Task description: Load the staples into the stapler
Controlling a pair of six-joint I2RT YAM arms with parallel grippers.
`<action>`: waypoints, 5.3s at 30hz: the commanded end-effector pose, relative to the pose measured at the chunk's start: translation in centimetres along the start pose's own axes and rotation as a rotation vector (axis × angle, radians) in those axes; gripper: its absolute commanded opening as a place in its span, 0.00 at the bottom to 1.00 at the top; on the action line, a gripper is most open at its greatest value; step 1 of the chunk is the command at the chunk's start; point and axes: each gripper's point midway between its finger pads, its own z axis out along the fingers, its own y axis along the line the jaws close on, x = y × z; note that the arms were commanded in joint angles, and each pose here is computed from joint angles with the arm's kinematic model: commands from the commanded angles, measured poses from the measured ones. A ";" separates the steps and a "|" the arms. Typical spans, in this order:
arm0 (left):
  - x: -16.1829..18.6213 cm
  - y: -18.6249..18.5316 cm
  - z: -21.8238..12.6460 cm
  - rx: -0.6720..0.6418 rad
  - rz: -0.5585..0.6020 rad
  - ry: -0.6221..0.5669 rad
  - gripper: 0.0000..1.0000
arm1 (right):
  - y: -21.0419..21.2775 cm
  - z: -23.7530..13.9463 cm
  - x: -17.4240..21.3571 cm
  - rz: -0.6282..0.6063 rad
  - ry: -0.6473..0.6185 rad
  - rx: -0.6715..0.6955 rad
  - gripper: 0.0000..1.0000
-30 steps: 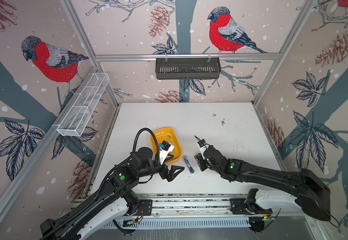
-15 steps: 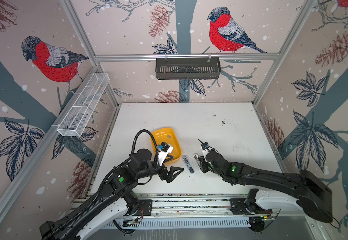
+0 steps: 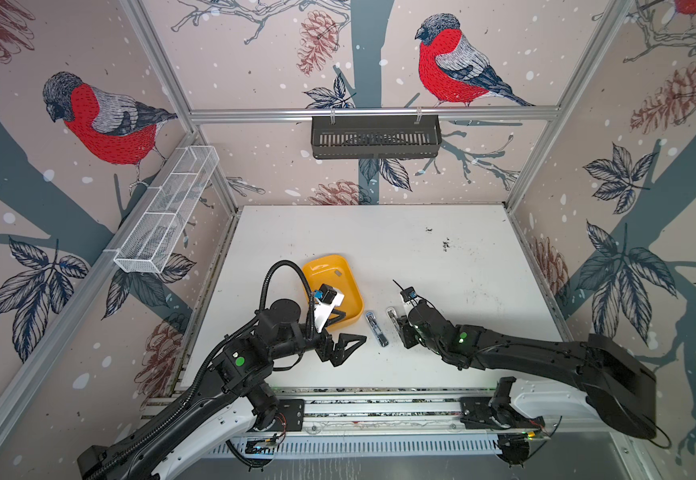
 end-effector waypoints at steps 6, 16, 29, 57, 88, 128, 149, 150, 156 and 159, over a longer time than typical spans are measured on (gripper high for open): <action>-0.5 -0.2 0.1 0.007 0.012 -0.021 0.98 | 0.2 0.6 0.4 0.015 0.016 -0.006 0.10; -0.5 -0.1 0.1 0.007 0.013 -0.021 0.98 | 0.2 0.6 0.6 0.024 0.016 -0.007 0.10; -0.5 -0.1 0.1 0.007 0.013 -0.020 0.98 | 0.3 0.7 1.1 0.032 0.022 -0.017 0.10; -0.5 -0.2 0.0 0.008 0.014 -0.024 0.98 | 0.1 1.6 2.0 0.034 0.053 0.000 0.10; -0.4 -0.2 0.1 0.008 0.013 -0.020 0.98 | -0.4 1.4 2.6 0.032 0.062 0.013 0.10; -0.6 -0.2 0.0 0.010 0.016 -0.025 0.98 | -0.3 1.6 2.2 -0.054 0.090 0.027 0.10; -0.5 -0.3 0.0 0.012 0.016 -0.026 0.98 | 0.0 1.8 2.7 -0.071 0.113 0.014 0.10; -0.5 -0.2 0.0 0.010 0.015 -0.025 0.98 | -0.1 1.9 2.7 -0.070 0.112 0.016 0.10; -0.5 -0.2 0.0 0.010 0.017 -0.026 0.98 | 0.0 1.9 3.0 -0.075 0.121 0.015 0.10; -0.6 -0.2 0.0 0.010 0.016 -0.026 0.98 | -0.1 1.9 2.9 -0.075 0.119 0.017 0.10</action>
